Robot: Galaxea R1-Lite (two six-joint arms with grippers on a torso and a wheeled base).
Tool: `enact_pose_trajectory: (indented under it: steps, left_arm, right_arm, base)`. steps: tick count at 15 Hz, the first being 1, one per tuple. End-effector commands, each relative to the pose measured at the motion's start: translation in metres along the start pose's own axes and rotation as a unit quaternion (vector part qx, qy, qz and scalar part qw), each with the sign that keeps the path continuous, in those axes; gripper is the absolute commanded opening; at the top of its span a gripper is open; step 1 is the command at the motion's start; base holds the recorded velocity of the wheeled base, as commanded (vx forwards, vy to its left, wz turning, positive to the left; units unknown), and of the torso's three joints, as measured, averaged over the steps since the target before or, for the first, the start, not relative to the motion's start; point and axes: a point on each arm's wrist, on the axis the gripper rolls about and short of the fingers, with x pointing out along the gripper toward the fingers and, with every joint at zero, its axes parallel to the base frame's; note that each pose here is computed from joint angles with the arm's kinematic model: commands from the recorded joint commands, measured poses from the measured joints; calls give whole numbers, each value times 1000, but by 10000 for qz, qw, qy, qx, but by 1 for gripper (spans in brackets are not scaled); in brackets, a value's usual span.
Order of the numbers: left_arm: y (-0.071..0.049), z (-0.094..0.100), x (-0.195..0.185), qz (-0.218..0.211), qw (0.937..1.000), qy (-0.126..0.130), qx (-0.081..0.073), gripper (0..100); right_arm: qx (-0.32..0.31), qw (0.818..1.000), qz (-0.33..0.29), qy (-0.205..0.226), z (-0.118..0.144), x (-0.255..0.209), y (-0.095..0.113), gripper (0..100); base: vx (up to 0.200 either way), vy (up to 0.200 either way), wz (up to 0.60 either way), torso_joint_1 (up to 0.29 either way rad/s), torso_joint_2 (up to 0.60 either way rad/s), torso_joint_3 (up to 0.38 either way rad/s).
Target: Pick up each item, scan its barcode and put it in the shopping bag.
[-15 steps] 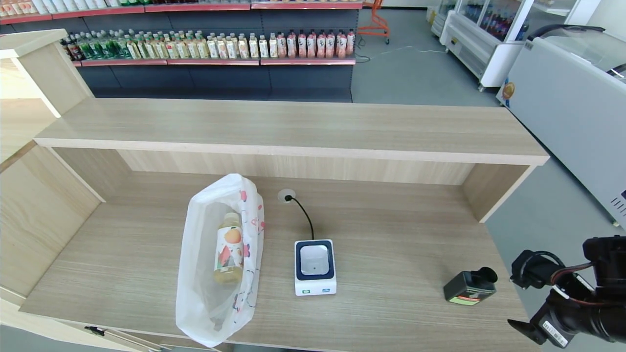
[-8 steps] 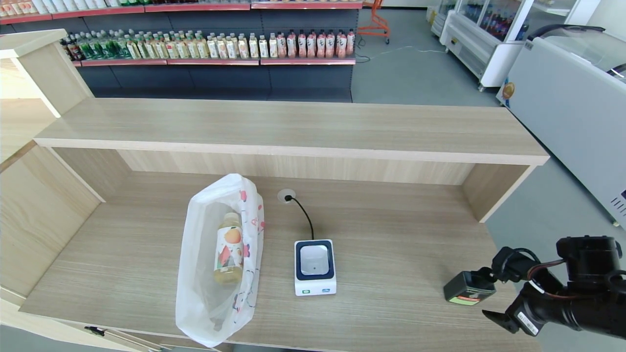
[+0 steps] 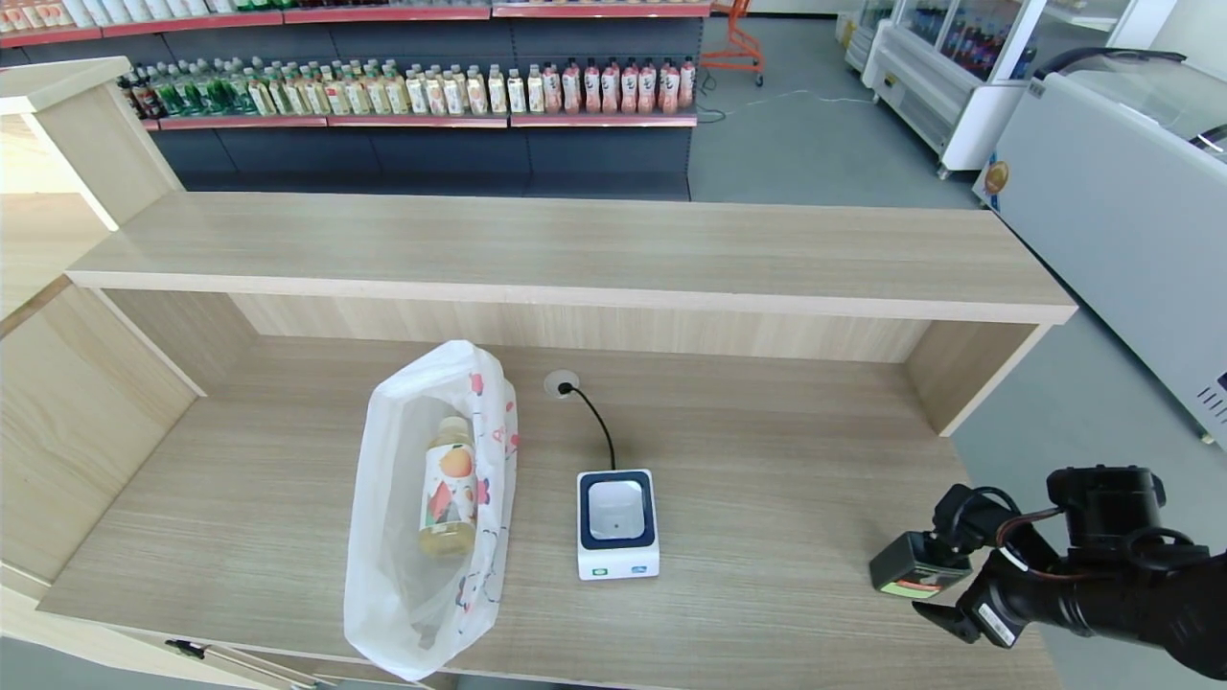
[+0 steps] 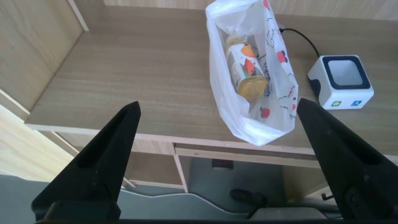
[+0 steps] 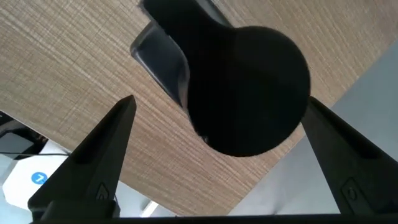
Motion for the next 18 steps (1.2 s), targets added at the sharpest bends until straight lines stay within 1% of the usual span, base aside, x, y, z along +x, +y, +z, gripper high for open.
enact_pose_trajectory:
  steps: [1, 2, 3, 6, 10, 13, 14, 15, 17, 18]
  left_arm:
    - [0, 0, 0, 0, 10000, 0, 0, 100]
    - [0, 0, 0, 0, 10000, 0, 0, 100]
    - [0, 0, 0, 8, 10000, 0, 0, 100]
    - [0, 0, 0, 0, 10000, 0, 0, 100]
    - [0, 0, 0, 0, 10000, 0, 0, 100]
    - [0, 0, 0, 0, 10000, 0, 0, 100]
    - [0, 0, 0, 0, 10000, 0, 0, 100]
    - [0, 0, 0, 0, 10000, 0, 0, 100]
    - [0, 0, 0, 0, 10000, 0, 0, 100]
    - [0, 0, 0, 0, 10000, 0, 0, 100]
  right_arm:
    - [-18, 9999, 94, -46, 2, 8, -1, 100]
    - [-27, 9998, 152, -110, 3, 10, -1, 100]
    - [-46, 9996, 219, -168, 5, 13, 0, 0]
    - [-100, 9991, 304, -266, 9, 16, 2, 0]
    - [-216, 9983, 177, -503, 18, 11, 2, 0]
    - [-359, 9947, -106, -955, 29, -17, -4, 0]
    - [-415, 9934, -214, -1043, 28, -30, -1, 0]
    - [-561, 9914, -371, -1127, 26, -42, 0, 0]
    - [-1286, 9788, -874, -1336, 27, -68, -7, 0]
    - [-1691, 9664, -904, -1713, 29, -79, -11, 0]
  base:
    - [0, 0, 0, 0, 0, 0]
    - [0, 0, 0, 0, 0, 0]
    - [0, 0, 0, 0, 0, 0]
    - [0, 0, 0, 0, 0, 0]
    - [0, 0, 0, 0, 0, 0]
    - [0, 0, 0, 0, 0, 0]
    - [0, 0, 0, 0, 0, 0]
    - [0, 0, 0, 0, 0, 0]
    - [0, 0, 0, 0, 0, 0]
    - [0, 0, 0, 0, 0, 0]
